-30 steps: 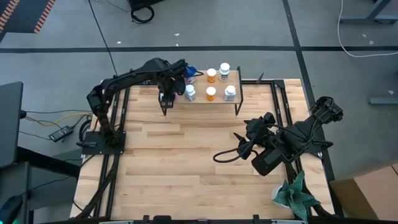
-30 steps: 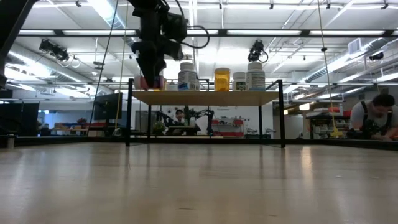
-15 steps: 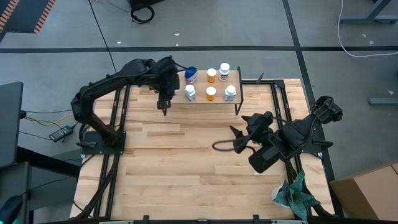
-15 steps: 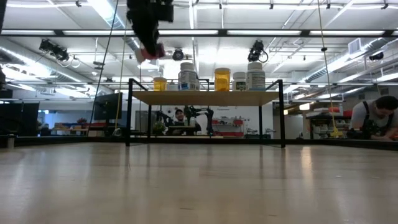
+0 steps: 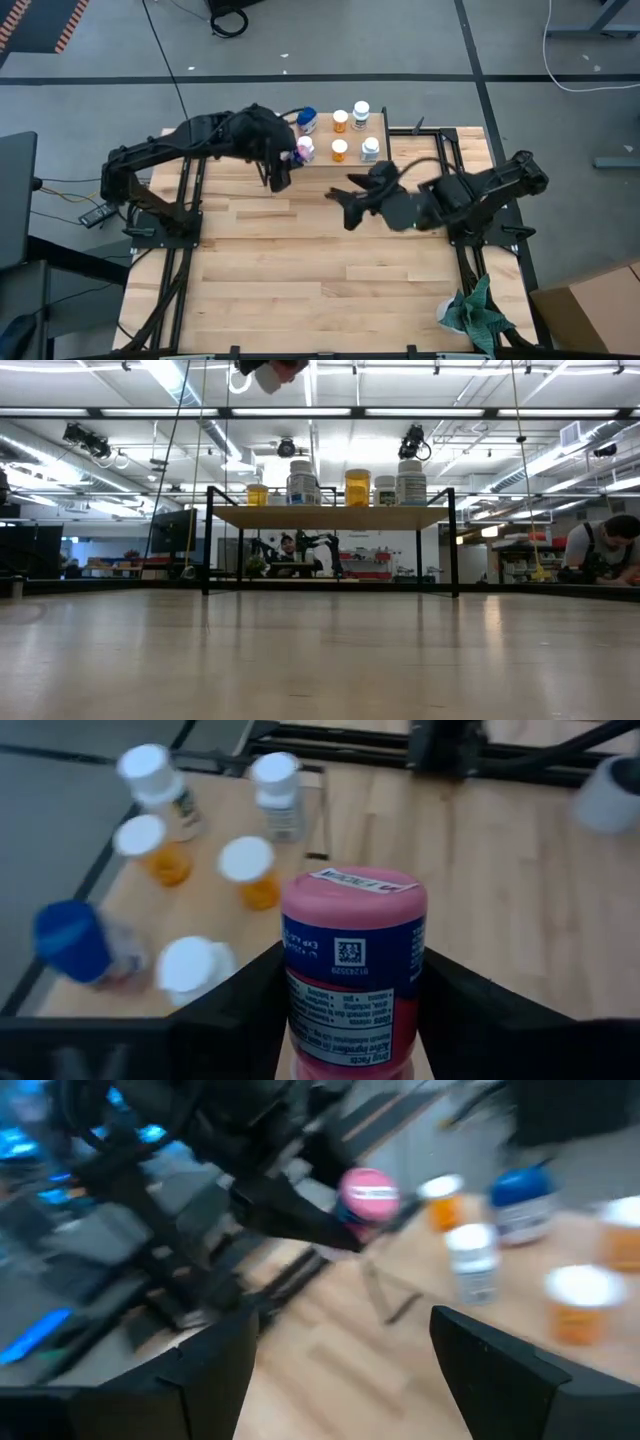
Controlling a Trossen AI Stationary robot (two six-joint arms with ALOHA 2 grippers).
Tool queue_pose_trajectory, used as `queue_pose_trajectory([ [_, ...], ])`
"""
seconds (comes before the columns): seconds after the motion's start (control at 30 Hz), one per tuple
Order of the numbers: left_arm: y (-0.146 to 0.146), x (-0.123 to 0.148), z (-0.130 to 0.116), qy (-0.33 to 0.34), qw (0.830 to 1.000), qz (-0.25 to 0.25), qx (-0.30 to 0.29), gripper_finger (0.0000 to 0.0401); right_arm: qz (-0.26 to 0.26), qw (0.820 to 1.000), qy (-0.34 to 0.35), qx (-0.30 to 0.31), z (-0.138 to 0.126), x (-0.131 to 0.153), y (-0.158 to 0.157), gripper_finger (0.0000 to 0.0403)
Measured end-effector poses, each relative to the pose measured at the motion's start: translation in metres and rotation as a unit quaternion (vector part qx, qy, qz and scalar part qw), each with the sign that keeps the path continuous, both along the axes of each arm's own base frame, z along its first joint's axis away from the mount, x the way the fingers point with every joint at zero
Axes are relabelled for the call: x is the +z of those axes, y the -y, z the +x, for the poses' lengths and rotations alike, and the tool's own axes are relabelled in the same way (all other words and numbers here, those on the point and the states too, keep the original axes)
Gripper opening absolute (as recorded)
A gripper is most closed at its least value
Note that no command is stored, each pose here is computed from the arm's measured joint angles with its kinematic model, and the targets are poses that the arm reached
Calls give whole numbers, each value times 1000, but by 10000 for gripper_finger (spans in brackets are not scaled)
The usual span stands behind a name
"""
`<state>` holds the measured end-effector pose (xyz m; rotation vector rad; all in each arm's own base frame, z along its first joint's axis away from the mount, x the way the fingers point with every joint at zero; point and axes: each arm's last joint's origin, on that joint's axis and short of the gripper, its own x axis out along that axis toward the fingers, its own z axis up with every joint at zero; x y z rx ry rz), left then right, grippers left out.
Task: Pick and place medicine bottles onto shelf by color
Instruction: Put the pink medicine bottle on the shelf
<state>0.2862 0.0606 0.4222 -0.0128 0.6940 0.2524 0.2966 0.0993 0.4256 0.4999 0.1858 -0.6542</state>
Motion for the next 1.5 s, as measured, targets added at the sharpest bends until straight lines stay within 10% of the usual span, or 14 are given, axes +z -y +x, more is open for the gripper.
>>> queue_pose_trajectory([
  [0.6, 57, -2, 16, 28, 996, -68, -41, 189, 163, 976, 35, 139, 31, 6, 67, 302],
  [1.5, 73, 2, 31, 83, 992, -55, -77, 191, 146, 977, -14, 152, 36, -6, 67, 267],
])
